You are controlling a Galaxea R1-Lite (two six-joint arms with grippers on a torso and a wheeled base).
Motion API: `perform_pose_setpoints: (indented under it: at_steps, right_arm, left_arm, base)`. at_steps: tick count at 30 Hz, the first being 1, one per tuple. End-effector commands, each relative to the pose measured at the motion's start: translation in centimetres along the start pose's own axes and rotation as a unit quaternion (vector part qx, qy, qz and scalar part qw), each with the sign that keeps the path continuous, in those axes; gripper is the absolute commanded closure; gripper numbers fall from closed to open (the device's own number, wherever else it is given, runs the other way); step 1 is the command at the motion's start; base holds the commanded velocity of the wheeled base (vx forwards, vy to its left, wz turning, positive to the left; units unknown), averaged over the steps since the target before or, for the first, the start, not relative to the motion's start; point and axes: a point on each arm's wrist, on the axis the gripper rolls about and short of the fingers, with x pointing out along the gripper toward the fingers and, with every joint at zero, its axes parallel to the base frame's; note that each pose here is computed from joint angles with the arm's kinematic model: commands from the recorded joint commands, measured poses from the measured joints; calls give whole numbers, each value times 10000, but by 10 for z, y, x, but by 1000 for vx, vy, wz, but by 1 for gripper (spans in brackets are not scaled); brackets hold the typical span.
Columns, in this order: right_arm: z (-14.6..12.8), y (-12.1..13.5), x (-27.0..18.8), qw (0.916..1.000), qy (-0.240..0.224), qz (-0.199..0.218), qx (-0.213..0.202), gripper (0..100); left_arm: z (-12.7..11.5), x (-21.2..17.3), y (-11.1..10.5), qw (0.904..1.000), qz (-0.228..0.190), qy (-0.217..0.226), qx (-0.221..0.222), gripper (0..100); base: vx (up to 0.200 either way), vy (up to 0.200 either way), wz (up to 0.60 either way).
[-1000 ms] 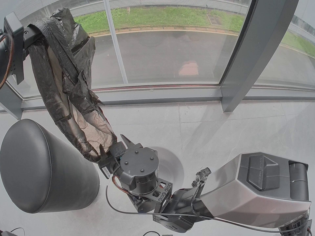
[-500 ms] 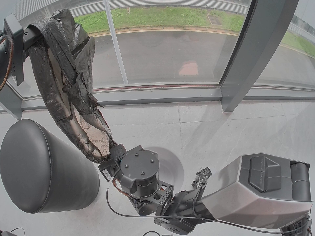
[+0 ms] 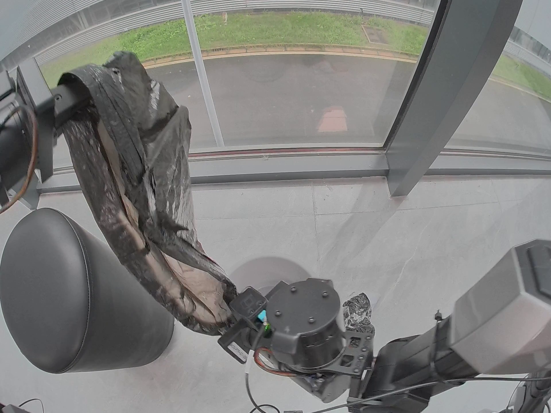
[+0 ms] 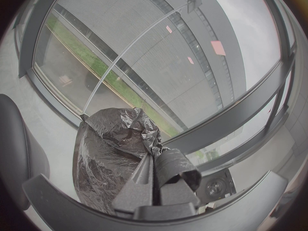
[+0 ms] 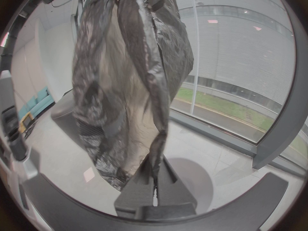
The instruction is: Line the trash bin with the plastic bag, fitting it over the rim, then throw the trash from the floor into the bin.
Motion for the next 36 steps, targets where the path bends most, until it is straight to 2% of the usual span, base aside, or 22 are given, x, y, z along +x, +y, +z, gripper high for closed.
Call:
perform_pose_setpoints:
  at_steps: [1,3,5,7,8,9,10,12,13,14,15,16,17,22,31,36]
  right_arm:
    - [19,-28,-59,9982,117,587,-91,100]
    - [22,-33,-70,9966,251,782,-67,100]
    - [24,-35,-77,9951,394,893,163,100]
    - [24,-35,-78,9947,424,917,213,100]
    - [26,-36,-87,9878,666,1248,650,100]
    - [26,-37,-93,9807,862,1541,835,100]
    - [26,-37,-94,9796,894,1578,860,100]
    - [25,-40,-104,9615,1363,2036,1246,100]
    - [25,-40,-104,9615,1363,2036,1246,100]
    - [23,-40,-107,9494,1644,2232,1474,100]
    - [22,-40,-107,9443,1766,2292,1565,100]
    - [21,-40,-107,9434,1793,2303,1577,100]
    - [18,-39,-109,9360,1931,2428,1661,100]
    - [6,-35,-108,9158,2240,2810,1792,100]
    - [-15,-26,-100,9035,2660,2854,1776,100]
    - [-25,-22,-93,9007,2792,2825,1760,100]
  left_arm:
    - [-23,1,25,9983,232,523,130,100]
    - [-29,1,30,9972,237,697,123,100]
    - [-38,1,36,9952,236,946,108,100]
    - [-39,0,37,9948,238,984,106,100]
    - [-50,-1,45,9911,179,1318,71,100]
    - [-55,-3,49,9888,142,1486,49,100]
    - [-56,-3,49,9885,146,1502,47,100]
    - [-65,-5,56,9842,124,1766,-7,100]
    - [-65,-5,56,9842,124,1766,-7,100]
    - [-71,-6,60,9813,153,1917,-21,100]
    - [-74,-6,63,9798,167,1992,-33,100]
    - [-75,-6,63,9796,177,2003,-35,100]
    - [-79,-6,66,9769,177,2129,-55,100]
    - [-92,-5,74,9691,209,2455,-99,100]
    - [-110,7,89,9580,518,2816,-155,100]
    - [-121,20,98,9508,697,3013,-192,100]
  base:
    - [0,0,0]
    - [0,0,0]
    - [0,0,0]
    - [0,0,0]
    - [0,0,0]
    - [0,0,0]
    - [0,0,0]
    - [0,0,0]
    - [0,0,0]
    - [0,0,0]
    - [0,0,0]
    - [0,0,0]
    - [0,0,0]
    - [0,0,0]
    - [0,0,0]
    - [0,0,0]
